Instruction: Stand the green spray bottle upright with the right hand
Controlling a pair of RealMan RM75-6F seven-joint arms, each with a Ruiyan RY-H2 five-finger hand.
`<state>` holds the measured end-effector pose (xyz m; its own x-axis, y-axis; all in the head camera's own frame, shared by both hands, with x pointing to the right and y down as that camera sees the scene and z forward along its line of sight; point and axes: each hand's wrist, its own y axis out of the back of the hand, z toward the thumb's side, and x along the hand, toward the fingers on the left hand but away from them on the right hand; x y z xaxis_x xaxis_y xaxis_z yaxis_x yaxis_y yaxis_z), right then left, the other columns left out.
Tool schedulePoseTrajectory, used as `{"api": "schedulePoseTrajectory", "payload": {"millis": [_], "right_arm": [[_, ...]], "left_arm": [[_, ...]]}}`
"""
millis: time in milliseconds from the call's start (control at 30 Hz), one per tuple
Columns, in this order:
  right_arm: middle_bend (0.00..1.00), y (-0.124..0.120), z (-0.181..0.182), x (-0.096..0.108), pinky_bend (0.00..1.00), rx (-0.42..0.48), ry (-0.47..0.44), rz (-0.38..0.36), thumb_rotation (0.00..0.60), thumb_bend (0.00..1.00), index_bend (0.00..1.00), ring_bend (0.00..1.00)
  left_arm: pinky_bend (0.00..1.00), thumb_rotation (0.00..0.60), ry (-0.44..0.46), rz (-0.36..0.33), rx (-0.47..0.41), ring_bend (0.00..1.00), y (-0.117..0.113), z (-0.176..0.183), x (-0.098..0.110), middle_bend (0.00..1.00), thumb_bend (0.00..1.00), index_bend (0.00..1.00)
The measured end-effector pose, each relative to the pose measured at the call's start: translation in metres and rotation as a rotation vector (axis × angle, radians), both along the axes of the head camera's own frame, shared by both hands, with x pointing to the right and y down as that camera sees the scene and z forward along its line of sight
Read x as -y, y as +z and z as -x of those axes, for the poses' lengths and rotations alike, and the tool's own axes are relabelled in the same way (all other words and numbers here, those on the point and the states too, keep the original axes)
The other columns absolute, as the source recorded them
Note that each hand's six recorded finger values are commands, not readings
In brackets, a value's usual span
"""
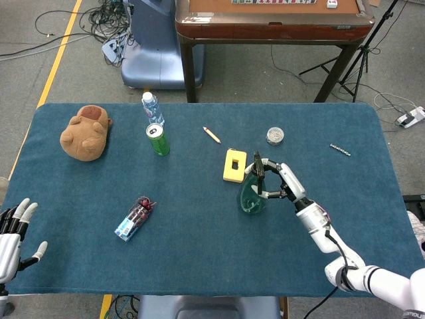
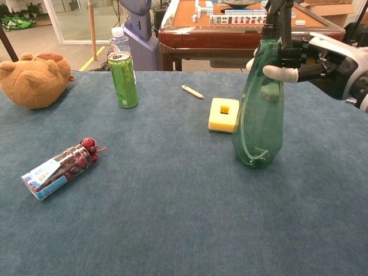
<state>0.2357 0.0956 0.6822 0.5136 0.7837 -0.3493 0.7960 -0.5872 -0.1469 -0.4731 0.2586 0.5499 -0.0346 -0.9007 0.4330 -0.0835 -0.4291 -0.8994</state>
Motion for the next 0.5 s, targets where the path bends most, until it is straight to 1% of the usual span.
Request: {"api": "schedulePoseTrajectory", "payload": {"millis": [67,167,267,500], "right_arm": [[0.4,0.0004,-0.0001,-0.0018,0.34,0.005,-0.013,-0.004,0.6,0.16,0.56,0.33],[0.35,-0.0013,-0.0009,-0.0029,0.29,0.001,-0.03,-0.02,0.6,0.03,0.47,0.28],[0.31,-0.0028,-0.0025,-0.0033,0.25,-0.007,-0.041,-0.028,0.6,0.0,0.39,0.23],[0.26,-0.0037,-0.0048,-0.0049,0.21,-0.017,-0.051,-0.028,0.6,0.0,0.32,0.17]], "left_arm": [[0.0,0.6,0.0,0.0,0.001,0.0,0.0002,0.0001,0.0004,0.0,0.33,0.02],[0.0,0.6,0.002,0.003,0.003,0.0,0.001,-0.0002,0.0006,0.0,0.33,0.02],[0.0,0.6,0.005,0.004,0.001,0.0,0.0017,-0.0014,0.0008,0.0,0.33,0.02],[0.0,0.6,0.006,0.003,0.004,0.0,0.0012,-0.0021,0.0013,0.0,0.33,0.02]]}}
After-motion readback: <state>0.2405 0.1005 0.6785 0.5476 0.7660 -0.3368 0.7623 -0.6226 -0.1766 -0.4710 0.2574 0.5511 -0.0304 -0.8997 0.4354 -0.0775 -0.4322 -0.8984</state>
